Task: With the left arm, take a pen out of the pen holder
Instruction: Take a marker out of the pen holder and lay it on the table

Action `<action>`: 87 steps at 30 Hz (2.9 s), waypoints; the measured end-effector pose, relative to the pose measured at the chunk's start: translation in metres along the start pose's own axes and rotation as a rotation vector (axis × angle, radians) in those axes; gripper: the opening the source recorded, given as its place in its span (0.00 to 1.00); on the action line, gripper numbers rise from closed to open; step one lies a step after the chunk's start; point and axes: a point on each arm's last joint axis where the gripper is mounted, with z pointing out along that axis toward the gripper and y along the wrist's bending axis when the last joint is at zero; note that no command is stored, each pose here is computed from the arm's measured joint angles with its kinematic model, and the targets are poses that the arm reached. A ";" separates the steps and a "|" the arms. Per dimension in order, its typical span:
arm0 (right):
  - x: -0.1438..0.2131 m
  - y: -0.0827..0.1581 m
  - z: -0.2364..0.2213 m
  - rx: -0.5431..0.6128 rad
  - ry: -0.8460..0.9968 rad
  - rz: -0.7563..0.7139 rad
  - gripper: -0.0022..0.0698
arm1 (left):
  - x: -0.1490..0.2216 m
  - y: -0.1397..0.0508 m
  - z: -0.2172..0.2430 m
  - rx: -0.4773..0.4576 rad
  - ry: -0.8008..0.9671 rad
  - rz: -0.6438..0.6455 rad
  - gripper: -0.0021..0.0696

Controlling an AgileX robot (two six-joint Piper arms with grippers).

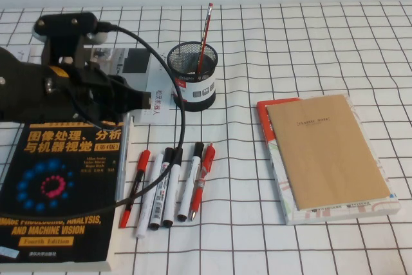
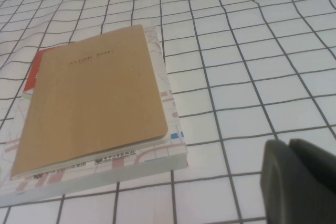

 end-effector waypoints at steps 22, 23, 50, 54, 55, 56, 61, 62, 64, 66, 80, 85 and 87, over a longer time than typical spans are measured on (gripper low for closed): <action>0.000 0.000 0.000 0.000 0.000 0.000 0.01 | 0.039 0.037 0.106 -0.028 0.359 -0.219 0.11; 0.000 0.000 0.000 0.000 0.000 0.000 0.01 | 0.038 0.038 0.109 -0.030 0.360 -0.211 0.11; 0.000 0.000 0.000 0.000 0.000 0.000 0.01 | 0.012 0.004 0.064 -0.075 0.044 0.059 0.18; 0.000 0.000 0.000 0.000 0.000 0.000 0.01 | 0.025 -0.005 0.027 -0.070 -0.143 0.143 0.06; 0.000 0.000 0.000 0.000 0.000 0.000 0.01 | 0.033 -0.004 0.020 -0.074 -0.167 0.164 0.05; 0.000 0.000 0.000 0.000 0.000 0.000 0.01 | 0.038 -0.004 0.010 -0.076 -0.210 0.188 0.04; 0.000 0.000 0.000 0.000 0.000 0.000 0.01 | 0.056 -0.006 -0.040 -0.054 -0.378 0.239 0.03; 0.000 0.000 0.000 0.000 0.000 0.000 0.01 | 0.057 -0.007 -0.051 -0.049 -0.408 0.238 0.03; 0.000 0.000 0.000 0.000 0.000 0.000 0.01 | 0.063 -0.008 -0.070 -0.037 -0.459 0.227 0.03; 0.000 0.000 0.000 0.000 0.000 0.000 0.01 | 0.072 -0.008 -0.085 -0.030 -0.498 0.223 0.03; 0.000 0.000 0.000 0.000 0.000 0.000 0.01 | 0.171 0.010 -0.129 -0.041 -0.558 0.219 0.03; 0.000 0.000 0.000 0.000 0.000 0.000 0.01 | 0.200 0.018 -0.129 -0.072 -0.483 0.207 0.03; 0.000 0.000 0.000 0.000 0.000 0.000 0.01 | 0.208 0.020 -0.130 -0.079 -0.473 0.205 0.03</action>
